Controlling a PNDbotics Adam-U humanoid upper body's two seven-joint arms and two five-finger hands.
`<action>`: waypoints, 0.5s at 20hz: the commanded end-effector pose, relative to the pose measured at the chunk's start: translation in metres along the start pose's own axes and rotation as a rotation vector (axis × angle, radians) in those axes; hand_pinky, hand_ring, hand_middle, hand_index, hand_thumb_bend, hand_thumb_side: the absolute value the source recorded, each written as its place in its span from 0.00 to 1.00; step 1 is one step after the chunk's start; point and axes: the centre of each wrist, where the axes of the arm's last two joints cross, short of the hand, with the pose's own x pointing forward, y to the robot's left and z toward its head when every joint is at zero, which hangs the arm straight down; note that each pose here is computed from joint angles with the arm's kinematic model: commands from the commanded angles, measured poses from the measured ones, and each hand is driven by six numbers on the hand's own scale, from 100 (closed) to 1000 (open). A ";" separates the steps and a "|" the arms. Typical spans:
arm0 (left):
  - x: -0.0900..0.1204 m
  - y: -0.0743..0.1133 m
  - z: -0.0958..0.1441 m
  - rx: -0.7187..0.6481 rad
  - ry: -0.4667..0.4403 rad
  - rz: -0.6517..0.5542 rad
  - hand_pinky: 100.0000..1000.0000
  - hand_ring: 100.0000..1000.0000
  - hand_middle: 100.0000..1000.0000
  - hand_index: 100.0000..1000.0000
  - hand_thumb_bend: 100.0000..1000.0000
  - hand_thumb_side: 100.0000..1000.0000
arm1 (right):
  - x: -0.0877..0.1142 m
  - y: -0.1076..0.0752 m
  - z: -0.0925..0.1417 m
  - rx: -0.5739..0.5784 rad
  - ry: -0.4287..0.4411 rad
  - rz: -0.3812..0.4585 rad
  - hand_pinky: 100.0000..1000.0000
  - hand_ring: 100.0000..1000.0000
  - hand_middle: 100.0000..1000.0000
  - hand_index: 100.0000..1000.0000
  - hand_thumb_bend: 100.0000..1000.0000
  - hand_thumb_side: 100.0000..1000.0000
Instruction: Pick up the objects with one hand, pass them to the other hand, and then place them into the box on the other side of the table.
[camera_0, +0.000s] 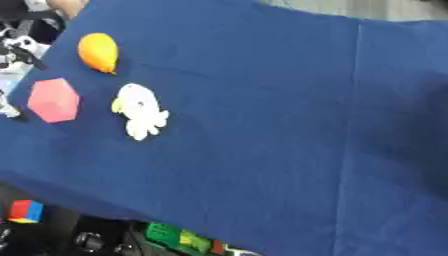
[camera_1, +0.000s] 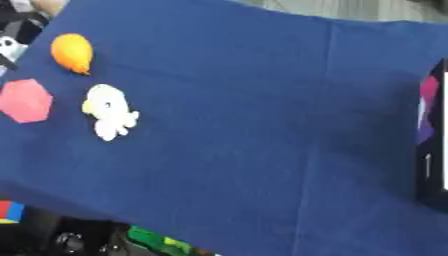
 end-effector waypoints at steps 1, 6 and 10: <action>-0.006 0.011 0.006 0.009 0.035 -0.018 0.91 0.91 0.83 0.89 0.70 0.18 | 0.007 -0.003 -0.004 0.018 -0.012 0.027 1.00 1.00 1.00 1.00 0.00 0.54; 0.002 0.007 -0.006 0.020 0.019 -0.018 0.91 0.91 0.82 0.89 0.68 0.17 | 0.006 -0.001 -0.004 0.024 -0.010 0.023 1.00 1.00 1.00 1.00 0.00 0.54; 0.008 0.007 -0.013 0.026 0.000 -0.027 0.90 0.91 0.82 0.88 0.66 0.16 | 0.005 0.000 -0.004 0.030 -0.005 0.021 1.00 1.00 1.00 1.00 0.00 0.55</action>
